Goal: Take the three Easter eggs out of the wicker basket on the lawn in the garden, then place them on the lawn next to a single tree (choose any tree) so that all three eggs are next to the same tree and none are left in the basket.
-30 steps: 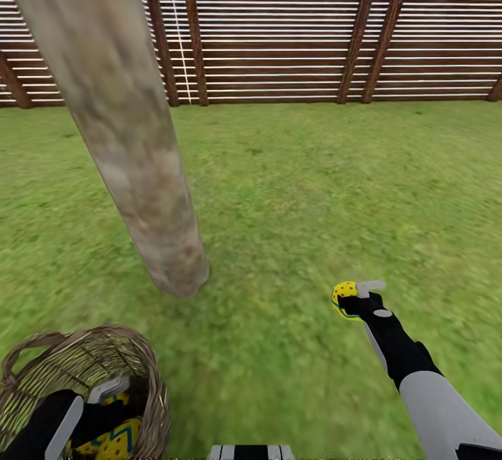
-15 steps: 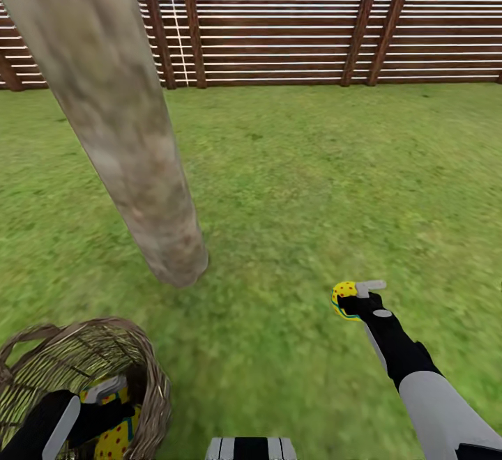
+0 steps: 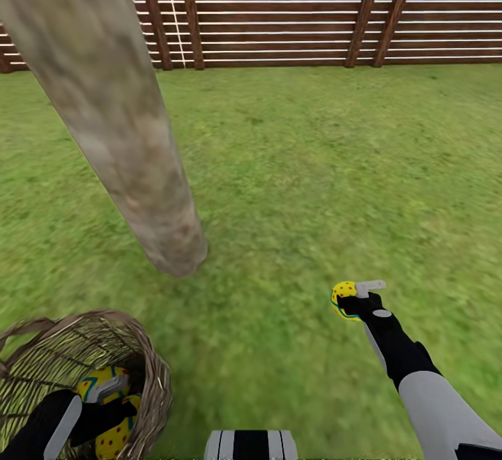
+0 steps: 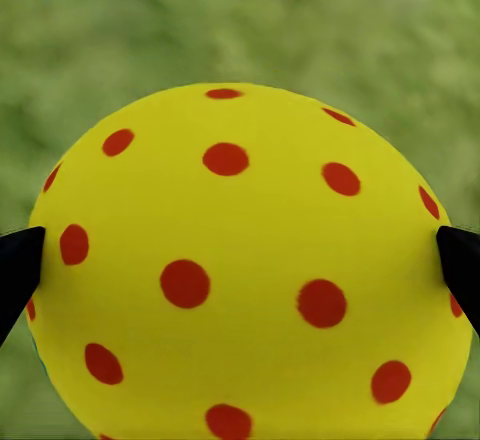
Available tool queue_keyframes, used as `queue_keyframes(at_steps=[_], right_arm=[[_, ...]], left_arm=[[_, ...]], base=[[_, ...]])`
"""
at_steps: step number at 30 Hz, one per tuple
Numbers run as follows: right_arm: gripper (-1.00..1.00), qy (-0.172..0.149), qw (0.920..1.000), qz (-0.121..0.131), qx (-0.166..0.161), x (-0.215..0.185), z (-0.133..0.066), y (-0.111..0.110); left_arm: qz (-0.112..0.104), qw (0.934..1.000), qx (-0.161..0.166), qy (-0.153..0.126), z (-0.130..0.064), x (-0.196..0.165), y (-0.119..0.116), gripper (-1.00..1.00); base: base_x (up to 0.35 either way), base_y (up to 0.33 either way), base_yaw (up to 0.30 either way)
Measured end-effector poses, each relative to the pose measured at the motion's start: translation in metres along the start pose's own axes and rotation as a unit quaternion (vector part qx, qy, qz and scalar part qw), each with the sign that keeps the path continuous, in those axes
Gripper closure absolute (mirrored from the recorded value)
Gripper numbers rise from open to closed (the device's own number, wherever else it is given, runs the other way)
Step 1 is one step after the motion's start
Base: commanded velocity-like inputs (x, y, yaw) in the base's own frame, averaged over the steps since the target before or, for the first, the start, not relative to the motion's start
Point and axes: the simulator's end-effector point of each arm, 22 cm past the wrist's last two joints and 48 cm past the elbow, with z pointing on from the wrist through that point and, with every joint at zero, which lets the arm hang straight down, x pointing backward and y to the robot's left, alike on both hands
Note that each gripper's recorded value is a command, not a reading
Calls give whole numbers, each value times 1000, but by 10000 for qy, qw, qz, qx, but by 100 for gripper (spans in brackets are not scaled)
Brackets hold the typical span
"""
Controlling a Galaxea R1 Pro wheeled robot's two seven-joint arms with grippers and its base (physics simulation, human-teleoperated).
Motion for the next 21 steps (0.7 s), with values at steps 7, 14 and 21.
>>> queue_keyframes(at_steps=[7,14,21], right_arm=[[100,62,10000,-10,-10,7,4,2],[100,75,10000,-9,-9,8,4,2],[100,83,10000,-12,-9,8,4,2]], left_arm=[[48,10000,-19,-26,1,-3,-1,-100],[94,9999,-40,-27,1,-3,-3,100],[86,10000,-38,-27,1,-3,-3,100]], base=[[0,0,0],[0,0,0],[0,0,0]])
